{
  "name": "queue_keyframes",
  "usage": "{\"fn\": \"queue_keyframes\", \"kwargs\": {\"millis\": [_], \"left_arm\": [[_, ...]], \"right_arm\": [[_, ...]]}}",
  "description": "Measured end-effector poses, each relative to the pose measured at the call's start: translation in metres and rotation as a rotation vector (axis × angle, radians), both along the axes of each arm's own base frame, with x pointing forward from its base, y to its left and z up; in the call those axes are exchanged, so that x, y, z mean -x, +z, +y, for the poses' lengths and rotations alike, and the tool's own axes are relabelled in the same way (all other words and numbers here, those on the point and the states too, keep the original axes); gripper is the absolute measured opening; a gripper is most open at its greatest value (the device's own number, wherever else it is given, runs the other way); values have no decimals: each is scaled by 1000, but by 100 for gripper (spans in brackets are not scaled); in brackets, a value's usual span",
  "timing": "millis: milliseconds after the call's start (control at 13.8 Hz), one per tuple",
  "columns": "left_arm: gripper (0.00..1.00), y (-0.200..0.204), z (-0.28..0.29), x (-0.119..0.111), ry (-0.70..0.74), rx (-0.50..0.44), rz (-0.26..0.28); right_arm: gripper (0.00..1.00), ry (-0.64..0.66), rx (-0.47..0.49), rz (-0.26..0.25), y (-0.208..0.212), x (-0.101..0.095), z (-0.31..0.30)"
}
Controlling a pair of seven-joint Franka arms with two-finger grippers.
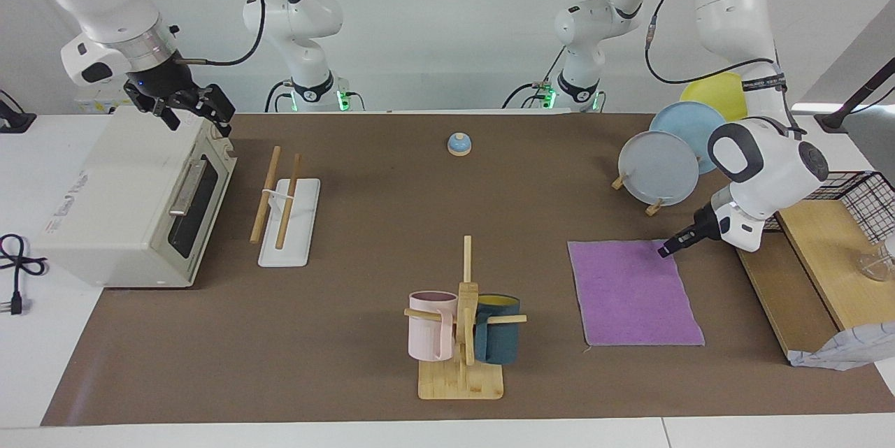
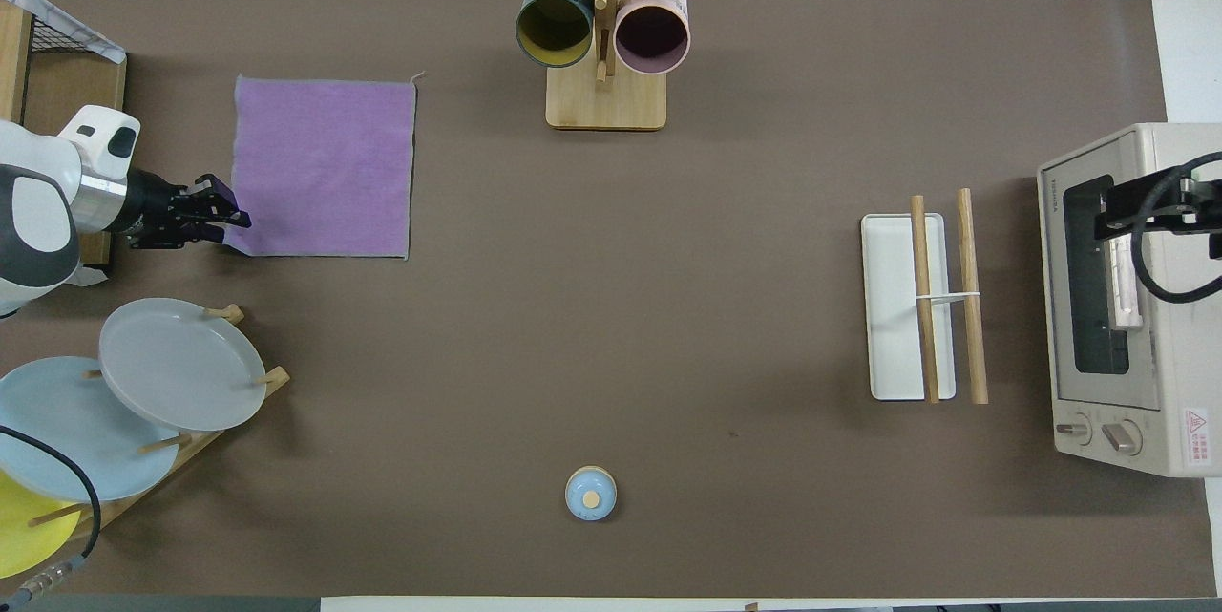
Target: Fold towel and hang on rack
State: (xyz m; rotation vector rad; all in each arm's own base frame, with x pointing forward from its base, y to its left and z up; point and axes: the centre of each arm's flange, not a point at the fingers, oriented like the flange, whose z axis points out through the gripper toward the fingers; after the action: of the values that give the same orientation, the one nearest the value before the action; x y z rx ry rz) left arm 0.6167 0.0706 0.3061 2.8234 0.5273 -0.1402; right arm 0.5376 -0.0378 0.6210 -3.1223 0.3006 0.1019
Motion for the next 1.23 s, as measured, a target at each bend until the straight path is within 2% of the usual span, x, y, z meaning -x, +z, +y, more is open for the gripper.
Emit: {"fn": "queue_keyframes", "kwargs": {"millis": [72,506,579,723,796,1230], "left_arm": [[48,0,1,0,1,0,3],[44,-4,-1,1,-3,2,10],[37,-5,-1,1,-2,2,12],[7,-6,1,2,0,2,14],[2,-6,1,2,1,2,14],[2,-4,1,1,-18,-12,10]], "right_arm": [[100,0,0,0,0,0,0],[100,0,0,0,0,0,0],[100,0,0,0,0,0,0],[100,0,0,0,0,0,0],[100,0,0,0,0,0,0],[100,0,0,0,0,0,0]]}}
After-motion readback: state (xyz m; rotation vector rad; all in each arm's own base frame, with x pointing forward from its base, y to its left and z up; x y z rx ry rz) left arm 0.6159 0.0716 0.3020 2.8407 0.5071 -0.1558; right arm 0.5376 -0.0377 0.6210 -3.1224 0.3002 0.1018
